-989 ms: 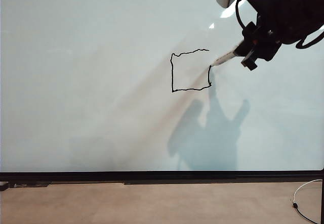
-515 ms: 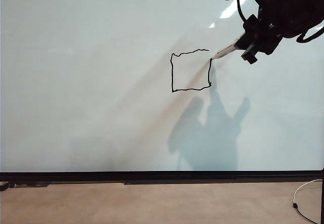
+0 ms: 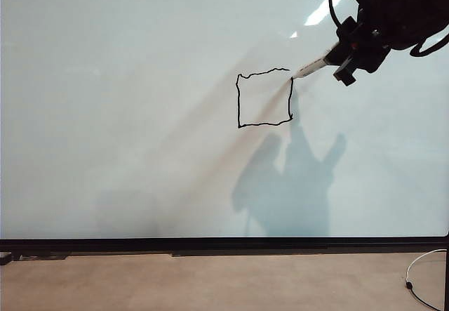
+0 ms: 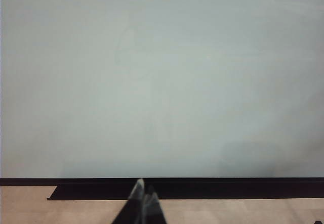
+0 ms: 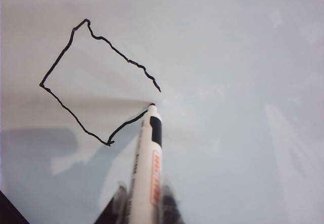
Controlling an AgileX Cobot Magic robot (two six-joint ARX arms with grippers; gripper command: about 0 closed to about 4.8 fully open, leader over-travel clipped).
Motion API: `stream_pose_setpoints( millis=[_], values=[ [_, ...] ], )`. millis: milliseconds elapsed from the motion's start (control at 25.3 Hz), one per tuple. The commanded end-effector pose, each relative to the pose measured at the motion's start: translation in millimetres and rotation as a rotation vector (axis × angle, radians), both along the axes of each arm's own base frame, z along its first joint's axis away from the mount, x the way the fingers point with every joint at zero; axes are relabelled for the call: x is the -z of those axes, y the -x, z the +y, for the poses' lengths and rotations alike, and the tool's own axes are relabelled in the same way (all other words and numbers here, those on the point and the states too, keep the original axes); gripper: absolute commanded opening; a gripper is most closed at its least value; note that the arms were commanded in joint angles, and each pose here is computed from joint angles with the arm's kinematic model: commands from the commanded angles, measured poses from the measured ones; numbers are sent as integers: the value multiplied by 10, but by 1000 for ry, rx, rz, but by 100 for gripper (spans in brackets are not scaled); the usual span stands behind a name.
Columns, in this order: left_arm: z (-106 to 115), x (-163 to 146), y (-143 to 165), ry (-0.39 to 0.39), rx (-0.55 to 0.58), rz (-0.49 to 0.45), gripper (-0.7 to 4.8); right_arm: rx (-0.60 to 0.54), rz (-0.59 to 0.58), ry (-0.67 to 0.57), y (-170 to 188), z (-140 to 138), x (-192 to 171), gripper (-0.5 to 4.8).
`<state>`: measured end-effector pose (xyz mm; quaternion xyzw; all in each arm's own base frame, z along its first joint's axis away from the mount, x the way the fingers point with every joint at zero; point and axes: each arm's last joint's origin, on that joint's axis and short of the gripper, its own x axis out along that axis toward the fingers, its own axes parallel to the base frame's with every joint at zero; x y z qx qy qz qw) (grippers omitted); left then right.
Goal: Pick up the pen on the shelf to the right of the whiteboard and draw a rectangle.
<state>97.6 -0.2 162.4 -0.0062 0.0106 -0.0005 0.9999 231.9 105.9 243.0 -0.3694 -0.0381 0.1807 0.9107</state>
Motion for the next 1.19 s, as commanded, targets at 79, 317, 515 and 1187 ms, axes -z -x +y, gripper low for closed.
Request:
stream_pose_setpoints(
  millis=[79, 317, 515, 1187],
  values=[
    [-1, -17, 1, -4, 4, -10, -4, 4, -70, -27, 16, -5, -111, -5],
    [-1, -18, 1, -4, 4, -11, -5, 4, -81, -32, 25, -9, -131, -5],
    [-1, -16, 1, -4, 4, -10, -4, -6, -44, -16, 45, -13, -81, -5],
    [-1, -18, 1, -4, 4, -11, -5, -15, -37, -274, 579, -228, 1, -5]
  ],
)
